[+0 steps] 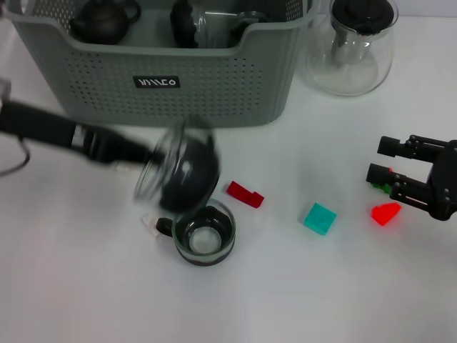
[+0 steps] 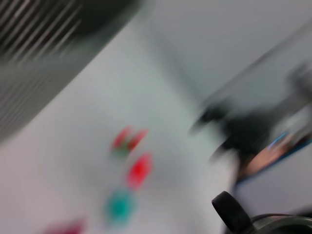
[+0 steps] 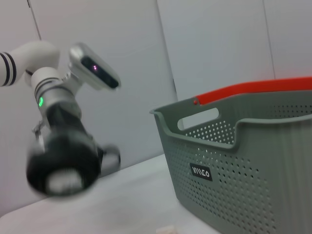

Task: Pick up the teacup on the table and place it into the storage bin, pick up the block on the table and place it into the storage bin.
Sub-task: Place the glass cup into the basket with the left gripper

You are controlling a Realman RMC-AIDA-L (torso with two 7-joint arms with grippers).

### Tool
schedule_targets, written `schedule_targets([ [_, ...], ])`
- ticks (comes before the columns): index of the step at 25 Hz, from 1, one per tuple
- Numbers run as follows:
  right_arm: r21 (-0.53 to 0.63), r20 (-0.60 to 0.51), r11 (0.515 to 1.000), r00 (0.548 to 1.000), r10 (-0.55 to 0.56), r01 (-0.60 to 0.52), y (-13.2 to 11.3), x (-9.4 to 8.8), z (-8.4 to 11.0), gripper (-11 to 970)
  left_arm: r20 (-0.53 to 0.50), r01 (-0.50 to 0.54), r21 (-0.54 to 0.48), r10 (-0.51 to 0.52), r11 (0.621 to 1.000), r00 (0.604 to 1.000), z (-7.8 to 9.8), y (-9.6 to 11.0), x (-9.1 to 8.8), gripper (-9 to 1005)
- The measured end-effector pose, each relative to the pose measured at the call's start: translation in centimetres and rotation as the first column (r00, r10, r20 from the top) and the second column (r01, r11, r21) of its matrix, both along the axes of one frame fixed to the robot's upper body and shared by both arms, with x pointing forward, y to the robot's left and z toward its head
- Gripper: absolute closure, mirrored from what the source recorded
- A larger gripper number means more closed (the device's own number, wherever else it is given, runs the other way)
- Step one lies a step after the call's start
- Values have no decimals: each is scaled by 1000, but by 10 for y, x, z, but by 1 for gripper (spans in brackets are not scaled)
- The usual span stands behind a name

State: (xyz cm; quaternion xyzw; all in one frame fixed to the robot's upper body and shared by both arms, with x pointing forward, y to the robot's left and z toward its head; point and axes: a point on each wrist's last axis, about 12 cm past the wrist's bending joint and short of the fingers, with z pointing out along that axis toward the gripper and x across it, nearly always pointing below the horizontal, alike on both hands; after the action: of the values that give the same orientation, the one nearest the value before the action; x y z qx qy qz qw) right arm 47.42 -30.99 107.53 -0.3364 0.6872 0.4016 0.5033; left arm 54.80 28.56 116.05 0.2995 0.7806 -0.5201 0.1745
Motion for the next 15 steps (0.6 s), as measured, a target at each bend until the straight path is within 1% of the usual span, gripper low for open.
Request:
schedule_targets([
  [1, 2, 0, 1000, 1000, -1, 1, 0, 0, 0, 412, 34, -17, -86, 20, 996, 999, 6, -1, 2, 954],
  [2, 4, -1, 1000, 1000, -2, 2, 0, 1, 0, 412, 62, -33, -146, 42, 989, 997, 11, -2, 4, 954],
  [3, 6, 0, 1000, 1000, -3, 3, 0, 1, 0, 412, 89, -48, -204, 68, 978, 994, 17, -2, 7, 954],
  [4, 7, 0, 1000, 1000, -5, 5, 0, 1, 0, 412, 121, -82, -270, 119, 959, 986, 26, -3, 13, 954],
  [5, 8, 0, 1000, 1000, -6, 6, 0, 1, 0, 412, 168, -151, -322, 213, 935, 962, 44, -3, 29, 954],
  [6, 10, 0, 1000, 1000, -5, 5, 0, 1, 0, 412, 168, -151, -322, 213, 935, 962, 44, -3, 29, 954],
  [7, 11, -1, 1000, 1000, -4, 4, 1, 1, 0, 412, 189, -199, -313, 266, 929, 945, 53, -4, 40, 954],
  [8, 12, -2, 1000, 1000, -4, 4, 1, 1, -1, 412, 229, -252, -278, 319, 927, 920, 67, -7, 55, 954],
  [10, 16, -6, 1000, 1000, -3, 3, 1, 1, -2, 412, 279, -321, -203, 369, 925, 886, 83, -14, 75, 953],
  [11, 20, -11, 1000, 1000, -2, 2, 2, 1, -3, 412, 315, -361, -147, 389, 921, 866, 94, -22, 87, 953],
  [13, 22, -12, 1000, 1000, -2, 2, 2, 1, -3, 412, 370, -420, -37, 403, 907, 837, 107, -38, 108, 953],
  [15, 23, -11, 1000, 1000, 1, -1, 3, 2, -3, 411, 429, -470, 83, 394, 879, 813, 114, -55, 126, 953],
])
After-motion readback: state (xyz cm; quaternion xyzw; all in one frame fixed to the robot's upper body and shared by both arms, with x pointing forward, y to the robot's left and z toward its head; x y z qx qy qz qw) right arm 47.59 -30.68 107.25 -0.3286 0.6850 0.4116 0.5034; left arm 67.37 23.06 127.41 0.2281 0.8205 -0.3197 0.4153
